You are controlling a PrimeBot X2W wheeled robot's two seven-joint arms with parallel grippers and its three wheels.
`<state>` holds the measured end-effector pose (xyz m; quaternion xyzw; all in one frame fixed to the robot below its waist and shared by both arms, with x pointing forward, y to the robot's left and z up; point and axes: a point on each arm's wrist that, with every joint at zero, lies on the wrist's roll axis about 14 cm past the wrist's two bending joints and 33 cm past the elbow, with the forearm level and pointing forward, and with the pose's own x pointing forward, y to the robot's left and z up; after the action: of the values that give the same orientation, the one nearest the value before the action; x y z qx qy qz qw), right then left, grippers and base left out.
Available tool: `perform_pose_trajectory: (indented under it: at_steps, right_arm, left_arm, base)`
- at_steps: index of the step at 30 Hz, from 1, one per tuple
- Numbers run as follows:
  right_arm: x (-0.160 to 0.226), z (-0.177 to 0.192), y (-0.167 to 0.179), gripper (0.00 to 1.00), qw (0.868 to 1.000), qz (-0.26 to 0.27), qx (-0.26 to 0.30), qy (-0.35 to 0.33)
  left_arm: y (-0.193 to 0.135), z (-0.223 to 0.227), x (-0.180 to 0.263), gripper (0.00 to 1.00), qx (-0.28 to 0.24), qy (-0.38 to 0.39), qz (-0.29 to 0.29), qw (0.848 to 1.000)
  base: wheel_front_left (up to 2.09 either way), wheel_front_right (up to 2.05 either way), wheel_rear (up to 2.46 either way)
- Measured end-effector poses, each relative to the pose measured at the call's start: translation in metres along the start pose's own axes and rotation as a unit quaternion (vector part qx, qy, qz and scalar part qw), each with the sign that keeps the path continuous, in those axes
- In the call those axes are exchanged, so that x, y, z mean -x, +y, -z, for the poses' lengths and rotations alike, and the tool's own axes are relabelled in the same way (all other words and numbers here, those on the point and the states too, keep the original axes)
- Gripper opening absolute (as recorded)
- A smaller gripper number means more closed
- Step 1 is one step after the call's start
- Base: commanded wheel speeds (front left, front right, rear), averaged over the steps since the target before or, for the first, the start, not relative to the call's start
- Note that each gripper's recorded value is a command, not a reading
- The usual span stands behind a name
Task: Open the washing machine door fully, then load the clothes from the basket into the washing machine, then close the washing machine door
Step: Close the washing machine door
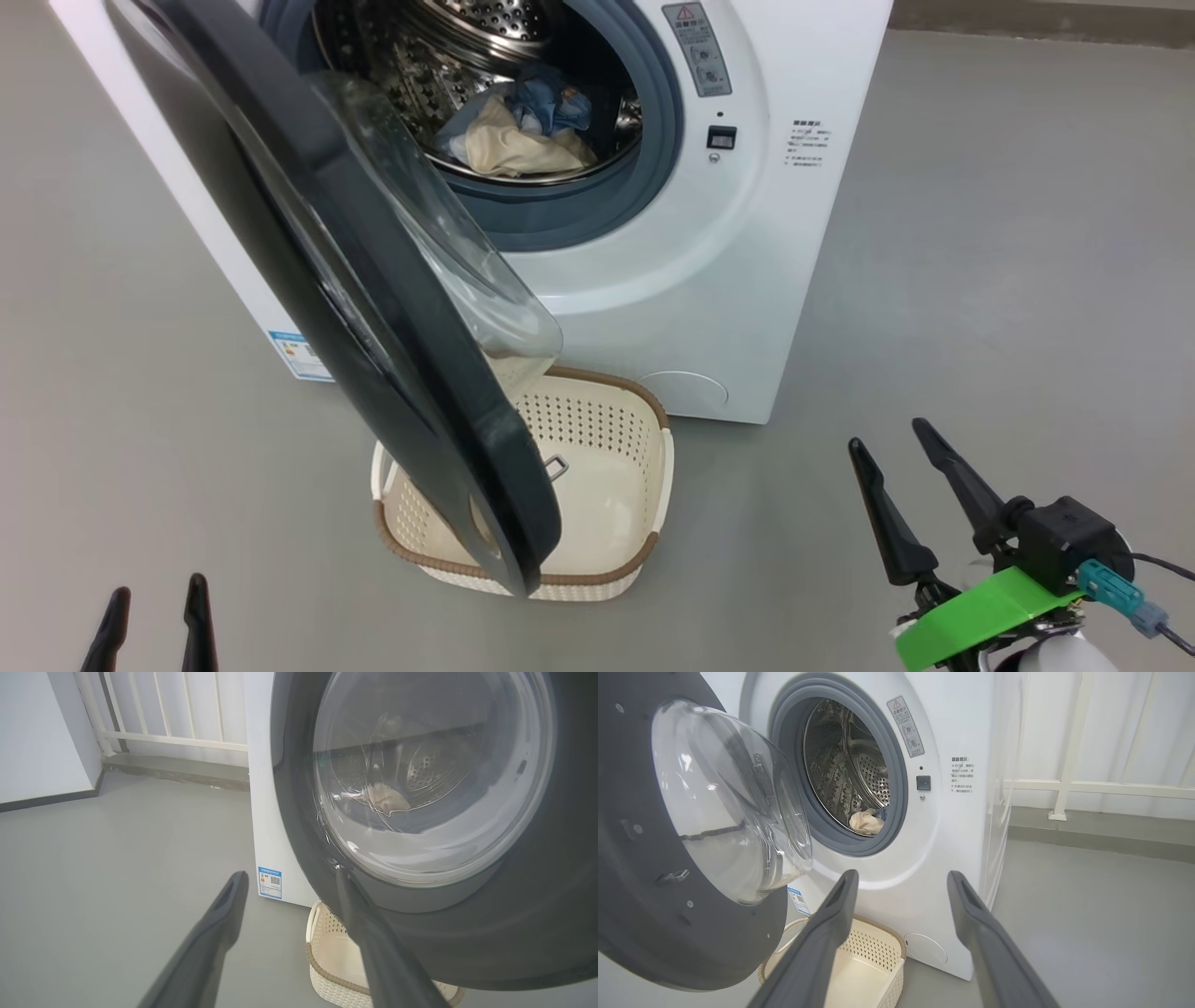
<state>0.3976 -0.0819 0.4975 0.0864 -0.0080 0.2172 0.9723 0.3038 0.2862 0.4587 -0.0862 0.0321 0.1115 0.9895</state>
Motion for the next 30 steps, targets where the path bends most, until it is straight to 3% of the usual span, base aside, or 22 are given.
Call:
perform_pose_trajectory:
  at_steps: [1, 2, 3, 4, 15, 22, 30]
  right_arm:
    - [-0.001, -0.001, 0.002, 0.55, 1.0, -0.003, 0.0, -0.001]
    - [-0.003, -0.002, 0.005, 0.36, 1.0, -0.007, -0.001, -0.004]
    - [-0.006, -0.006, 0.009, 0.09, 1.0, -0.013, -0.001, -0.009]
    - [-0.006, -0.006, 0.009, 0.0, 1.0, -0.013, -0.001, -0.009]
    - [-0.035, -0.073, 0.079, 0.0, 0.987, -0.12, 0.002, -0.109]
    - [-0.028, -0.113, 0.149, 0.0, 0.96, -0.225, -0.004, -0.169]
    - [-0.004, -0.122, 0.221, 0.0, 0.925, -0.335, -0.025, -0.179]
  left_arm:
    - [0.001, 0.0, 0.001, 1.0, -0.001, 0.0, -0.001, 1.0]
    - [0.002, -0.001, 0.001, 1.0, -0.001, -0.001, -0.003, 1.0]
    - [0.003, -0.001, 0.002, 1.0, -0.001, -0.003, -0.004, 1.0]
    - [0.003, -0.001, 0.002, 1.0, -0.001, -0.003, -0.004, 1.0]
    - [0.017, -0.005, 0.02, 1.0, -0.002, -0.011, -0.027, 1.0]
    - [0.028, -0.002, 0.033, 1.0, -0.002, -0.009, -0.043, 0.999]
    - [0.035, 0.001, 0.045, 1.0, 0.001, -0.008, -0.058, 0.998]
  base:
    - [0.0, 0.0, 0.0]
    - [0.0, 0.0, 0.0]
    - [0.0, 0.0, 0.0]
    - [0.0, 0.0, 0.0]
    - [0.0, 0.0, 0.0]
    - [0.0, 0.0, 0.0]
    - [0.0, 0.0, 0.0]
